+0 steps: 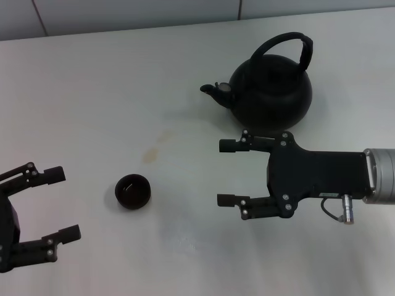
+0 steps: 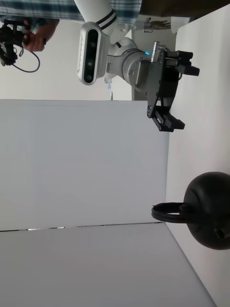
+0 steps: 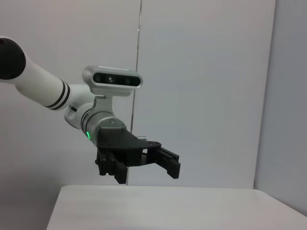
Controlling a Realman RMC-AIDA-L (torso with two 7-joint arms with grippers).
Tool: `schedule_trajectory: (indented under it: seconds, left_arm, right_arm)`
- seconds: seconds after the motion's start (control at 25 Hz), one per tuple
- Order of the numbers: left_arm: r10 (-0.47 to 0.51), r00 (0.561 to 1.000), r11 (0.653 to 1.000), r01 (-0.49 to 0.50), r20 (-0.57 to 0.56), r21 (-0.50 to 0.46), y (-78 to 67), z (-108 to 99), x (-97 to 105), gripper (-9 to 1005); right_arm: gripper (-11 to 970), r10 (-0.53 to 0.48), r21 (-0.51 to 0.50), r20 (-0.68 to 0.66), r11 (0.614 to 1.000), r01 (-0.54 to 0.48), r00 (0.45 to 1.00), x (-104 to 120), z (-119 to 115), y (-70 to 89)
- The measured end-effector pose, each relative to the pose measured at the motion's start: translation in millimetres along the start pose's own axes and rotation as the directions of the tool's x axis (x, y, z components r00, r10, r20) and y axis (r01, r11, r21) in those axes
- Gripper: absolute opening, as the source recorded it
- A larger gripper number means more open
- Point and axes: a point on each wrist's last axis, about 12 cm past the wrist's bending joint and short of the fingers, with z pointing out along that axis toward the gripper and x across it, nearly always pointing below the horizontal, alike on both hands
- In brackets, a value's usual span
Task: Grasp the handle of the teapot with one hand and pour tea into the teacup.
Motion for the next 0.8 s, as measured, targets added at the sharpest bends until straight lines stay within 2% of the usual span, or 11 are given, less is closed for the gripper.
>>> schedule_trajectory:
  seconds: [0.8]
  left_arm:
    - [-0.016,1.000,1.000,0.016,0.007,0.005,-1.7,2.3,2.7,847]
  right_arm:
    - [777,-0.004,-0.001,0.000,1.000,0.004,1.000,2.6,3.1,1.5]
